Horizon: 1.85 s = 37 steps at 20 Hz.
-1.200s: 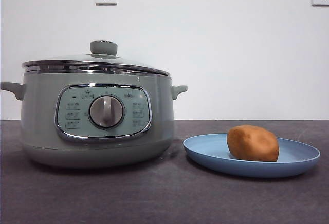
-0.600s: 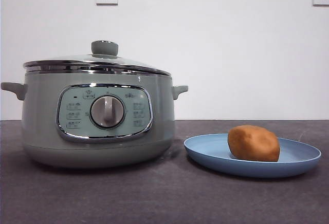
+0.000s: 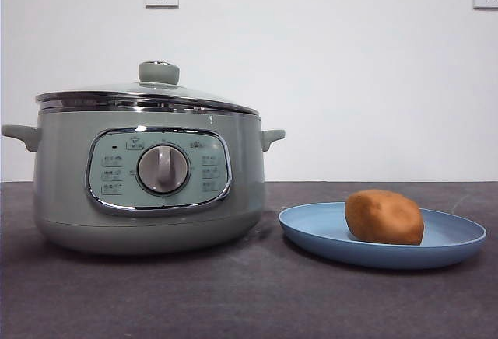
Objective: Take the potato out from the steamer,put the potato on the plate,close the lid
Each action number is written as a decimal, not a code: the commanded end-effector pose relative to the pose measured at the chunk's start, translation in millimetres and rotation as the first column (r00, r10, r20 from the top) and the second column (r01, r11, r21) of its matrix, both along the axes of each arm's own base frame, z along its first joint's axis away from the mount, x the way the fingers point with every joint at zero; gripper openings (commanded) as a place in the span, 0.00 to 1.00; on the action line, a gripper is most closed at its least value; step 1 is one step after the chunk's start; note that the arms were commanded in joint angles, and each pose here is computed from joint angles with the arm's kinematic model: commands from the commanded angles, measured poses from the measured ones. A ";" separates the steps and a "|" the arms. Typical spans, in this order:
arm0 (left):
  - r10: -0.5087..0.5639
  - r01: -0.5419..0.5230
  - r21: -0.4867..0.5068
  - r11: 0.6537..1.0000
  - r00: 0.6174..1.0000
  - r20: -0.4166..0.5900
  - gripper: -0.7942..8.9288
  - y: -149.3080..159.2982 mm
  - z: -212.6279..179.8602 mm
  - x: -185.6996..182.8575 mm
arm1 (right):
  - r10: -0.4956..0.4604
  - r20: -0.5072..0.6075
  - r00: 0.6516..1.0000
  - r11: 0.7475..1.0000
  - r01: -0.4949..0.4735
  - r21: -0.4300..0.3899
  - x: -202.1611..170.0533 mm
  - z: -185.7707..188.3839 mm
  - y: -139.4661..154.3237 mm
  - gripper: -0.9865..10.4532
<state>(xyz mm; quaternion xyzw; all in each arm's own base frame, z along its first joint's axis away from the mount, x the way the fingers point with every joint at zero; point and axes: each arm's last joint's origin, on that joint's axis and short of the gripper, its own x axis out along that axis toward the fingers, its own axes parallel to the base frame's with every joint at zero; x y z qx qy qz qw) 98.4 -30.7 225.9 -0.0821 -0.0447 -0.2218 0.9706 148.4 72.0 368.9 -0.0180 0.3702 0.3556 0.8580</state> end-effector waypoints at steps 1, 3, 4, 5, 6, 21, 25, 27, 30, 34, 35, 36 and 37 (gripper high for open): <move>0.032 -0.032 -0.025 0.999 0.999 0.006 0.08 4.5 -21.4 -3.6 | 0.003 0.007 1.000 1.000 -0.003 -0.002 0.2 0.6 0.2 0.09; 0.055 -0.055 -0.042 0.998 0.998 -0.013 0.08 7.0 -37.2 -3.4 | 0.003 0.007 1.000 1.000 -0.003 -0.002 0.2 0.6 0.2 0.08; 0.062 -0.063 -0.047 0.997 0.998 -0.025 0.08 7.8 -43.5 -2.8 | 0.003 0.007 1.000 1.000 -0.003 -0.002 0.2 0.6 0.2 0.09; 0.071 -0.074 -0.057 0.996 0.996 -0.048 0.08 8.8 -50.1 -2.1 | 0.003 0.007 1.000 1.000 -0.003 -0.002 0.2 0.6 0.2 0.09; 0.080 -0.085 -0.056 0.995 0.993 -0.081 0.08 9.6 -53.9 -2.1 | 0.003 0.007 1.000 1.000 -0.003 -0.002 0.2 0.6 0.2 0.09; 0.149 -0.163 -0.017 0.986 0.934 -0.324 0.08 16.2 -77.7 -3.6 | 0.003 0.006 1.000 1.000 -0.003 -0.002 0.1 0.5 0.2 0.09; 0.149 -0.163 -0.017 0.987 0.934 -0.324 0.08 16.2 -77.7 -3.6 | 0.003 0.006 1.000 1.000 -0.003 -0.002 0.1 0.5 0.2 0.08; 0.149 -0.163 -0.017 0.986 0.934 -0.324 0.08 16.2 -77.7 -3.6 | 0.003 0.006 1.000 1.000 -0.003 -0.002 0.1 0.5 0.2 0.09; 0.149 -0.163 -0.017 0.987 0.934 -0.324 0.08 16.2 -77.7 -3.6 | 0.003 0.006 1.000 1.000 -0.003 -0.002 0.1 0.5 0.1 0.09; 0.149 -0.163 -0.017 0.986 0.934 -0.324 0.08 16.2 -77.7 -3.6 | 0.041 0.099 0.994 0.998 -0.035 -0.060 -7.7 3.9 -7.0 0.09; 0.149 -0.163 -0.017 0.986 0.934 -0.324 0.08 16.2 -77.7 -3.6 | 0.030 0.145 0.989 0.998 -0.022 -0.058 -10.0 4.5 -11.7 0.09; 0.149 -0.163 -0.017 0.987 0.934 -0.324 0.08 16.2 -77.7 -3.6 | 0.004 0.188 0.982 0.999 0.004 -0.040 -10.7 3.7 -15.4 0.09; 0.149 -0.163 -0.017 0.987 0.934 -0.324 0.08 16.2 -77.7 -3.6 | -0.036 0.241 0.970 0.999 0.039 -0.005 -11.5 -0.1 -19.5 0.09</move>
